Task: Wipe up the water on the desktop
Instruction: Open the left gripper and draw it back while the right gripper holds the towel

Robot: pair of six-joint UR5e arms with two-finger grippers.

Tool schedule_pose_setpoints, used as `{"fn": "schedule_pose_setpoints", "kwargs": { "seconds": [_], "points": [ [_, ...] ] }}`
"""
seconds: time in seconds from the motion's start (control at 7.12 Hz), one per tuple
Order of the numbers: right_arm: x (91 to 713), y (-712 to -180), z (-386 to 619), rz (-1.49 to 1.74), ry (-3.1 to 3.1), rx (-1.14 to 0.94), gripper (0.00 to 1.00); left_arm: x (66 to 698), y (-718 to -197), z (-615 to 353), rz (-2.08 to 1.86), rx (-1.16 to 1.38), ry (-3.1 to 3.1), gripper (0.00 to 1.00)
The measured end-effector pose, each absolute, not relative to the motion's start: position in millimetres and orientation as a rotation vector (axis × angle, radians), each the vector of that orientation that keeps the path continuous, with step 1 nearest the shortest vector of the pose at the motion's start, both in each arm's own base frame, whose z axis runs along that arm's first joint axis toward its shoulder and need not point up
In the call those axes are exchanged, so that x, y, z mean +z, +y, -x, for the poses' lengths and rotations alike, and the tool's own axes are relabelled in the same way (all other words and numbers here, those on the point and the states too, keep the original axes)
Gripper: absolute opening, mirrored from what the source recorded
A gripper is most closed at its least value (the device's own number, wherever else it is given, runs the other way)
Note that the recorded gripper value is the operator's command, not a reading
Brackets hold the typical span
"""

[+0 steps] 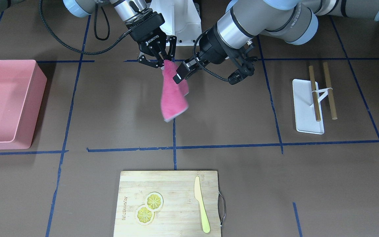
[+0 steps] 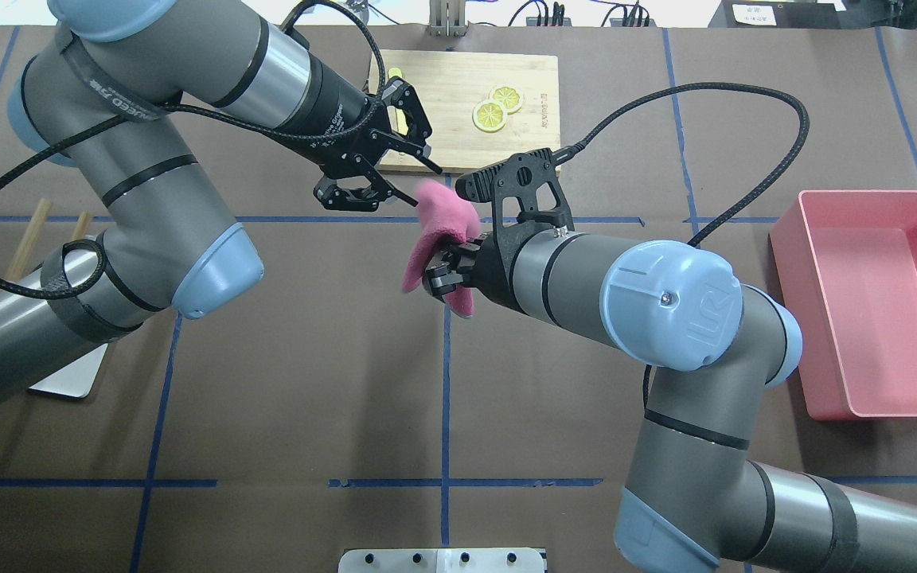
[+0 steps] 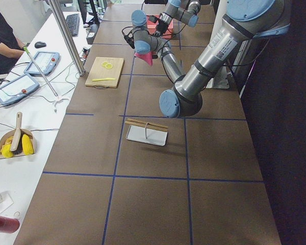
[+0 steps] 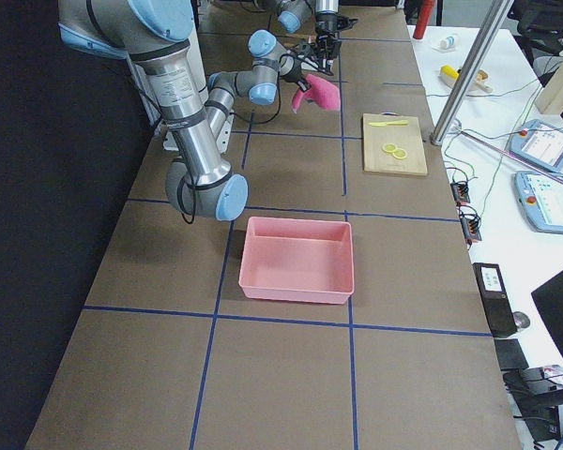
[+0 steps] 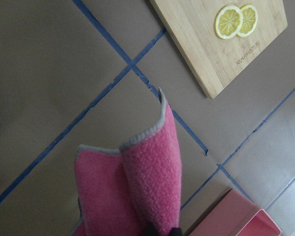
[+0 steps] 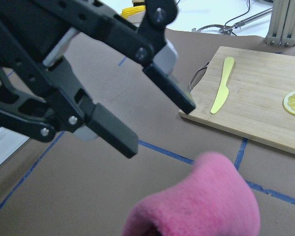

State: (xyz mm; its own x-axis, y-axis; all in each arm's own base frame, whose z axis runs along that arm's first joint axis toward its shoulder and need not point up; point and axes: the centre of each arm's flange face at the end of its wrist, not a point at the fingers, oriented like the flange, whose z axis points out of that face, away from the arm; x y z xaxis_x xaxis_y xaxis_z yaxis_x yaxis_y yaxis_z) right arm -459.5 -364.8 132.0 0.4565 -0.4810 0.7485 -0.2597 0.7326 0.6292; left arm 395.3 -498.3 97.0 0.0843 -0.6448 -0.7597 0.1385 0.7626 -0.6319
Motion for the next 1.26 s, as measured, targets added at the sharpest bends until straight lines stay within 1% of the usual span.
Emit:
{"fn": "schedule_pose_setpoints", "kwargs": {
  "seconds": [0.42, 0.7, 0.98, 1.26],
  "points": [
    [133, -368, 449, -0.776, -1.106, -0.153, 0.0, 114, -509, -374, 0.414, -0.624, 1.367, 1.0],
    [132, -372, 428, -0.72, -1.009, -0.154, 0.0, 156, -510, -331, 0.312, -0.586, 1.358, 1.0],
    [135, -377, 394, -0.575, -0.918, -0.173, 0.0, 187, -514, -276, 0.214, -0.529, 1.333, 1.0],
    [149, -384, 369, -0.384, -0.865, -0.186, 0.0, 210, -507, -235, 0.109, -0.439, 1.247, 1.0]
  ]
}}
